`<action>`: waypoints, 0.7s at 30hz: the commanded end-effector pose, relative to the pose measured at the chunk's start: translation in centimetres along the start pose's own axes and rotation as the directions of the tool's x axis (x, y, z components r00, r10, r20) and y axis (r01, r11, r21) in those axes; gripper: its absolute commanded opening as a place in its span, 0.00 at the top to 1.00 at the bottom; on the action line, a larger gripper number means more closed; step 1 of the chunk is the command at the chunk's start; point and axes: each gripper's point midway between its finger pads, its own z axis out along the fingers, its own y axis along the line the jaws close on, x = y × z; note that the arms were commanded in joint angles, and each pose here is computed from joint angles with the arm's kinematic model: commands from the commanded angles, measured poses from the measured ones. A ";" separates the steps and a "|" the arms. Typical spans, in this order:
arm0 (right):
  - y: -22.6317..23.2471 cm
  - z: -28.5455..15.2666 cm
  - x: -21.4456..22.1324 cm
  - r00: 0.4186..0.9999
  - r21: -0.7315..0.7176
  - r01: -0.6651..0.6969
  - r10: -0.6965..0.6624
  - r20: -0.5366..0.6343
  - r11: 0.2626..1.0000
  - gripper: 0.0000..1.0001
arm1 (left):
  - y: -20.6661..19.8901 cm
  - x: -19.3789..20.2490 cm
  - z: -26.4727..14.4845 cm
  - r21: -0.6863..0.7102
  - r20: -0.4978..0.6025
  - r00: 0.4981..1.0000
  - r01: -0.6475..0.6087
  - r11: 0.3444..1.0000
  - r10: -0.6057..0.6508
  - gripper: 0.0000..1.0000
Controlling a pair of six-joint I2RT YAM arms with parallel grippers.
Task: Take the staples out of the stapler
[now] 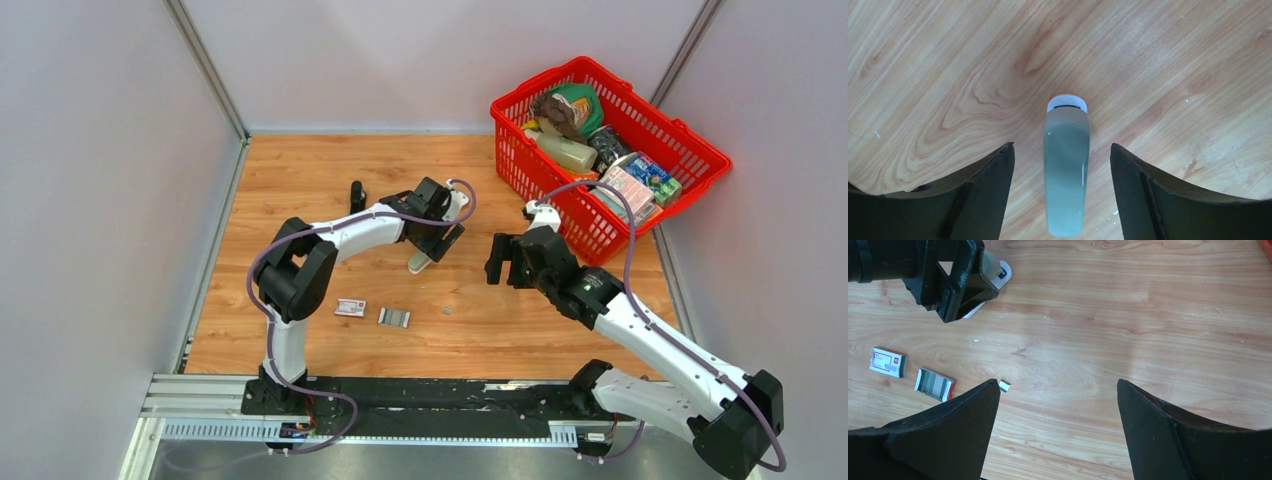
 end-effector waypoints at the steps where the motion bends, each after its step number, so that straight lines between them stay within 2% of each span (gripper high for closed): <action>1: 0.5 0.6 -0.4 1.000 -0.018 -0.008 0.008 0.020 1.000 0.10 | 0.3 -2.1 -0.2 0.012 0.060 0.998 -0.036 0.999 0.036 0.23; 13: 0.8 1.4 -0.1 1.000 -0.020 -0.003 0.003 0.003 1.000 0.10 | -0.1 -3.2 0.1 0.039 0.073 0.996 -0.049 0.998 0.047 0.35; 16: 0.9 1.5 -0.1 1.000 -0.024 -0.003 0.004 0.003 1.000 0.11 | -0.3 -3.2 0.0 0.049 0.072 0.996 -0.052 0.997 0.048 0.45; 19: 0.8 1.4 0.0 1.000 -0.022 -0.006 0.006 0.001 1.000 0.12 | -0.2 -3.3 -0.2 0.045 0.073 0.996 -0.047 0.998 0.043 0.49; 21: 0.9 1.4 0.0 1.000 -0.026 -0.008 0.008 0.001 1.000 0.12 | -0.2 -3.2 -0.3 0.044 0.072 0.996 -0.048 0.998 0.045 0.57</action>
